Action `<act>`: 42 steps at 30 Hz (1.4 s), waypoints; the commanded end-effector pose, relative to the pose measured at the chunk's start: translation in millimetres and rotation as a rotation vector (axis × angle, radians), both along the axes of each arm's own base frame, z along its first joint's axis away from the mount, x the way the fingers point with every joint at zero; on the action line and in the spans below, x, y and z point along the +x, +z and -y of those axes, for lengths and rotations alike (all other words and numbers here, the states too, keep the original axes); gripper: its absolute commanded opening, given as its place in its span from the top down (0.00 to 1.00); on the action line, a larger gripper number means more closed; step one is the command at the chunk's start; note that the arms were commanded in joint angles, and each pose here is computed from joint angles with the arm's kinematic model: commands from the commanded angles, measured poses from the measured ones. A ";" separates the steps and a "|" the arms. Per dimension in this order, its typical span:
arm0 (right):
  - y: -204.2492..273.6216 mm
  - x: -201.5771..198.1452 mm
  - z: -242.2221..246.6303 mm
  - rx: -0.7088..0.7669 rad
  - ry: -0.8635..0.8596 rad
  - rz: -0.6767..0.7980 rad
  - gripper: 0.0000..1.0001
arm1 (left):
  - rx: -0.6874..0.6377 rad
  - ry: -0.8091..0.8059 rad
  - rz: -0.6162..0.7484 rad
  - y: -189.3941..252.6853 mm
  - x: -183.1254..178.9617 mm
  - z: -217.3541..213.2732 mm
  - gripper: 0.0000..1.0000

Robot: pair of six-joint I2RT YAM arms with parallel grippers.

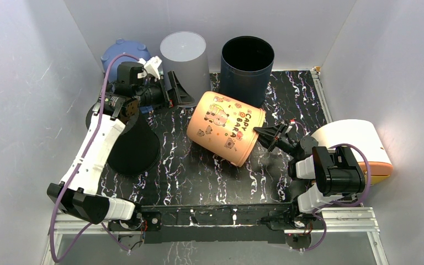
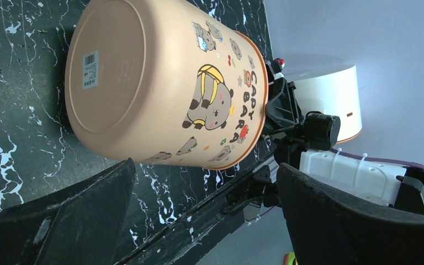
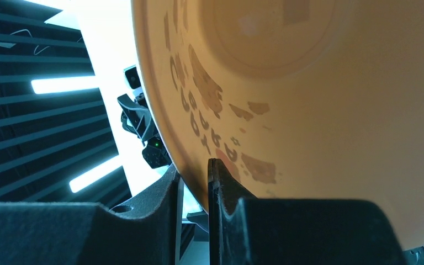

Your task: Turn the large container upside down

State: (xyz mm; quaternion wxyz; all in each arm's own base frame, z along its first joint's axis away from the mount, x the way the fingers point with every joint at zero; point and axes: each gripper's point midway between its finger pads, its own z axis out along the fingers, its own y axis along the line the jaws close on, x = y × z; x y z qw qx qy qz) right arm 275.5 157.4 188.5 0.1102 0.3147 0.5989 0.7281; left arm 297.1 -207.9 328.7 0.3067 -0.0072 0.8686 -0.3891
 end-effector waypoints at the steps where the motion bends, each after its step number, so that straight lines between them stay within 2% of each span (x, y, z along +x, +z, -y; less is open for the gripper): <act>1: -9.2 -42.7 -13.8 -0.056 0.120 0.182 1.00 | -0.014 -0.023 0.004 0.1 -4.2 3.2 0.02; 12: -3.4 -24.8 -64.9 -0.005 0.178 0.212 1.00 | 0.023 -0.005 0.001 -7.8 2.8 -2.2 0.02; 23: 44.5 -11.1 -131.5 0.130 0.281 0.329 1.00 | 0.021 -0.001 0.004 -4.8 3.0 -7.5 0.02; 28: 32.9 -16.6 -124.4 0.106 0.275 0.297 1.00 | 0.020 0.014 -0.018 -11.4 2.5 -13.6 0.02; 36: -1.6 -35.1 -73.4 -0.002 0.209 0.222 1.00 | 0.011 0.001 0.011 -3.4 1.2 -14.9 0.02; 42: -18.1 -50.0 -63.0 -0.052 0.242 0.209 1.00 | -0.004 -0.003 0.020 -0.3 3.4 -13.0 0.02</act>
